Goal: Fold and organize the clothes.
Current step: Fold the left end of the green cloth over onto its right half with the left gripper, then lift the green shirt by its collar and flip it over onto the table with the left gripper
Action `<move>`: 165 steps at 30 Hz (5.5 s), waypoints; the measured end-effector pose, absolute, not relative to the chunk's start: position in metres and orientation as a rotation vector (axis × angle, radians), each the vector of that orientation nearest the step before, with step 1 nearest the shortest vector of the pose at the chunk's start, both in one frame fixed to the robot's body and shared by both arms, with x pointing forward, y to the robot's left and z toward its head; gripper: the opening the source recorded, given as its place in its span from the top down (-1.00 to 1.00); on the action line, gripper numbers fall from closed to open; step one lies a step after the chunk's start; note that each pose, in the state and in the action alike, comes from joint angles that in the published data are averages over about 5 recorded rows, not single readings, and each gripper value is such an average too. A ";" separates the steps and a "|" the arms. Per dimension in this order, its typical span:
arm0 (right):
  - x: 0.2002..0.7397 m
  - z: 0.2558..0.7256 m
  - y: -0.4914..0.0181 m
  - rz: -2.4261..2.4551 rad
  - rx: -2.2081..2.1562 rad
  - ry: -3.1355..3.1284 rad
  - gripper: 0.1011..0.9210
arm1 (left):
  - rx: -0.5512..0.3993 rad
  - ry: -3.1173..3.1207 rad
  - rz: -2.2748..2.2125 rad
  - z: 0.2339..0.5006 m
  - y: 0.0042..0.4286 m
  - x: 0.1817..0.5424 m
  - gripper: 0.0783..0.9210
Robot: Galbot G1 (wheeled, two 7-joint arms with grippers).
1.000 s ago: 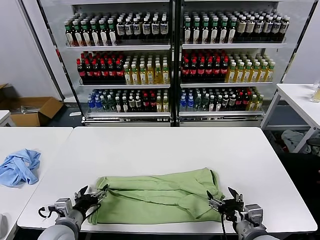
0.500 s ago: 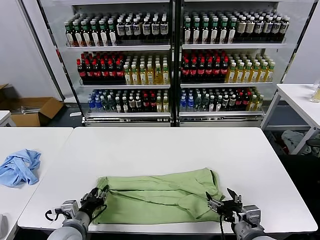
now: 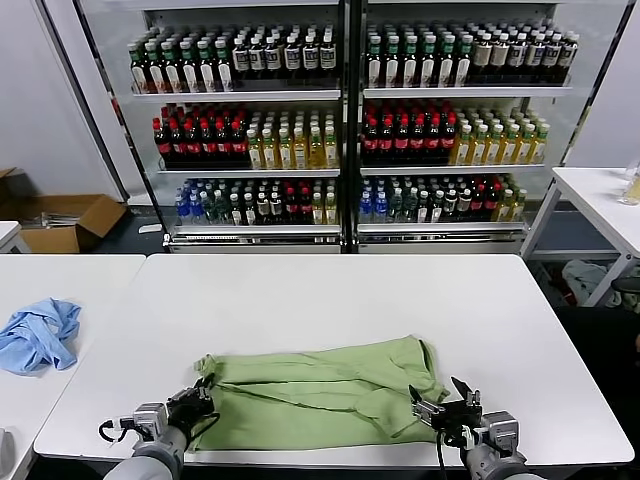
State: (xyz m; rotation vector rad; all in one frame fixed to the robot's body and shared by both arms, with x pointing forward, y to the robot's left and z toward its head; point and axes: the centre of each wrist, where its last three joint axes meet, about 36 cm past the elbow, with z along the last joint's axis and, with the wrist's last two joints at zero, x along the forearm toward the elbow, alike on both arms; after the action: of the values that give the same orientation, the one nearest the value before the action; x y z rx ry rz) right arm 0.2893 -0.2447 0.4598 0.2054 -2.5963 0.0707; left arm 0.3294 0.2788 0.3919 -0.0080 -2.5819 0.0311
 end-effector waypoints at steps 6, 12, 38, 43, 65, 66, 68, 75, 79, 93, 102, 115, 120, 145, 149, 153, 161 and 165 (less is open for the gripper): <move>0.292 0.463 -0.245 0.076 0.207 -2.609 -0.76 | 0.068 -2.624 -0.138 0.416 0.304 0.333 0.96; 0.297 0.469 -0.248 0.085 0.205 -2.633 -0.76 | 0.211 -2.631 -0.304 0.440 0.354 0.339 0.96; 0.303 0.486 -0.267 0.115 0.115 -2.696 -0.76 | -0.192 -2.665 0.365 0.475 0.262 0.341 0.96; 0.304 0.486 -0.268 0.116 0.106 -2.697 -0.76 | -0.245 -2.631 0.463 0.468 0.235 0.350 0.96; 0.304 0.483 -0.266 0.117 0.102 -2.690 -0.76 | -0.355 -2.509 0.652 0.445 0.168 0.378 0.90; 0.304 0.482 -0.266 0.118 0.103 -2.690 -0.76 | -0.361 -2.505 0.662 0.444 0.165 0.379 0.85; 0.305 0.482 -0.265 0.117 0.104 -2.690 -0.76 | -0.374 -2.500 0.688 0.444 0.160 0.381 0.74; 0.306 0.482 -0.261 0.111 0.115 -2.698 -0.76 | -0.432 -2.493 0.798 0.447 0.138 0.379 0.25; 0.308 0.482 -0.256 0.101 0.129 -2.702 -0.76 | -0.459 -2.514 0.853 0.455 0.135 0.371 -0.02; 0.321 0.480 -0.239 0.060 0.203 -2.722 -0.76 | -0.215 -2.747 0.570 0.448 0.218 0.326 -0.76; 0.316 0.485 -0.243 0.071 0.207 -2.730 -0.76 | -0.084 -2.717 0.322 0.407 0.251 0.325 -0.77; 0.311 0.486 -0.248 0.083 0.183 -2.725 -0.76 | -0.057 -2.678 0.181 0.377 0.267 0.340 -0.77; 0.311 0.486 -0.250 0.091 0.176 -2.723 -0.76 | -0.060 -2.662 0.159 0.370 0.267 0.344 -0.76; 0.306 0.487 -0.252 0.089 0.158 -2.721 -0.76 | -0.136 -2.613 0.225 0.366 0.256 0.343 0.82; 0.305 0.488 -0.252 0.093 0.158 -2.724 -0.76 | -0.136 -2.628 0.222 0.371 0.260 0.342 0.93; 0.305 0.490 -0.252 0.097 0.163 -2.731 -0.76 | -0.125 -2.671 0.191 0.385 0.269 0.339 0.93; 0.308 0.490 -0.249 0.086 0.181 -2.735 -0.76 | -0.001 -2.740 0.213 0.437 0.332 0.331 0.93; 0.312 0.488 -0.248 0.076 0.189 -2.732 -0.76 | 0.106 -2.753 0.300 0.463 0.378 0.323 0.93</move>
State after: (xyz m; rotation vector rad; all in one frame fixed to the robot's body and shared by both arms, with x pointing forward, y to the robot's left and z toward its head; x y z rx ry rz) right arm 0.3117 -0.2478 0.4880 0.1894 -2.7323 0.0760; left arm 0.3232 0.3782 0.4635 0.1060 -2.7532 0.2999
